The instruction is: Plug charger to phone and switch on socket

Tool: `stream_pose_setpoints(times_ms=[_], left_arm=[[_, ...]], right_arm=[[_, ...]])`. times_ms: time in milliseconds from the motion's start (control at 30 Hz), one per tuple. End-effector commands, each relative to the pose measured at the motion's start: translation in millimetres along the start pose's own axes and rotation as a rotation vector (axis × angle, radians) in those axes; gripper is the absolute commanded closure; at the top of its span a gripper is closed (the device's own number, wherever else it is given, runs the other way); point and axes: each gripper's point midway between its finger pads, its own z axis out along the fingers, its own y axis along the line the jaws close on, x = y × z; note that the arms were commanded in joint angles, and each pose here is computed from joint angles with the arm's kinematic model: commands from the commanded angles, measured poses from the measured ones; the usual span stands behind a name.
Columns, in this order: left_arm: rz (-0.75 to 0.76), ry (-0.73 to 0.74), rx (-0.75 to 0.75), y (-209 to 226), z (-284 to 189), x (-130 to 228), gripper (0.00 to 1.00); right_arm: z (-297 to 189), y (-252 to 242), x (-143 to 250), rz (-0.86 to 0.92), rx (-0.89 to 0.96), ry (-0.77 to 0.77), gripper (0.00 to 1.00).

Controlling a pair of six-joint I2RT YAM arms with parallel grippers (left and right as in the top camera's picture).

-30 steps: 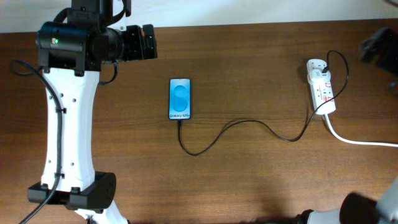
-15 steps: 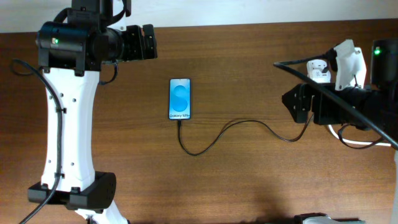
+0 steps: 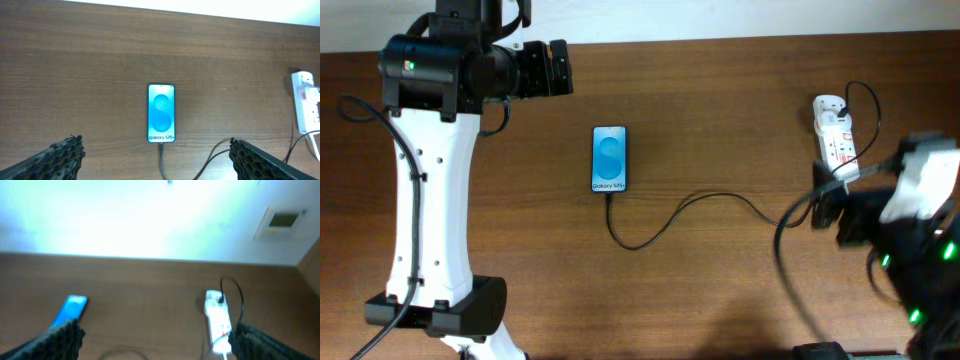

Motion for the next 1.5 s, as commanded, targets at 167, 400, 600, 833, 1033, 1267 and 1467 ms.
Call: stream_pose_setpoints(times_ms=[167, 400, 600, 833, 1033, 1267, 1467], left_arm=[[0.001, -0.001, -0.008, 1.5, -0.5, 0.0, 0.01], [0.001, -0.002, -0.008, 1.7, -0.5, 0.0, 0.01], [0.001, -0.002, -0.008, 1.7, -0.5, 0.0, 0.01], [0.001, -0.001, -0.008, 1.5, -0.5, 0.0, 0.01], [0.001, -0.001, -0.008, 1.5, -0.5, 0.0, 0.01], [0.001, -0.001, -0.008, 1.5, -0.5, 0.0, 0.0], [0.001, -0.001, -0.008, 1.5, -0.5, 0.0, 0.01]], right_arm=[[30.7, -11.4, 92.6, -0.049, 0.056, -0.32, 0.02], [45.6, -6.7, 132.7, -0.047, 0.032, -0.504, 0.02], [68.6, -6.9, 168.3, -0.044, 0.028, -0.431, 0.02], [87.8, -6.2, 214.8, -0.036, 0.018, -0.26, 0.02], [88.3, -6.2, 215.4, -0.036, 0.018, -0.257, 0.02], [88.3, -6.2, 215.4, -0.036, 0.018, -0.257, 0.02], [88.3, -6.2, 215.4, -0.036, 0.018, -0.257, 0.02]])
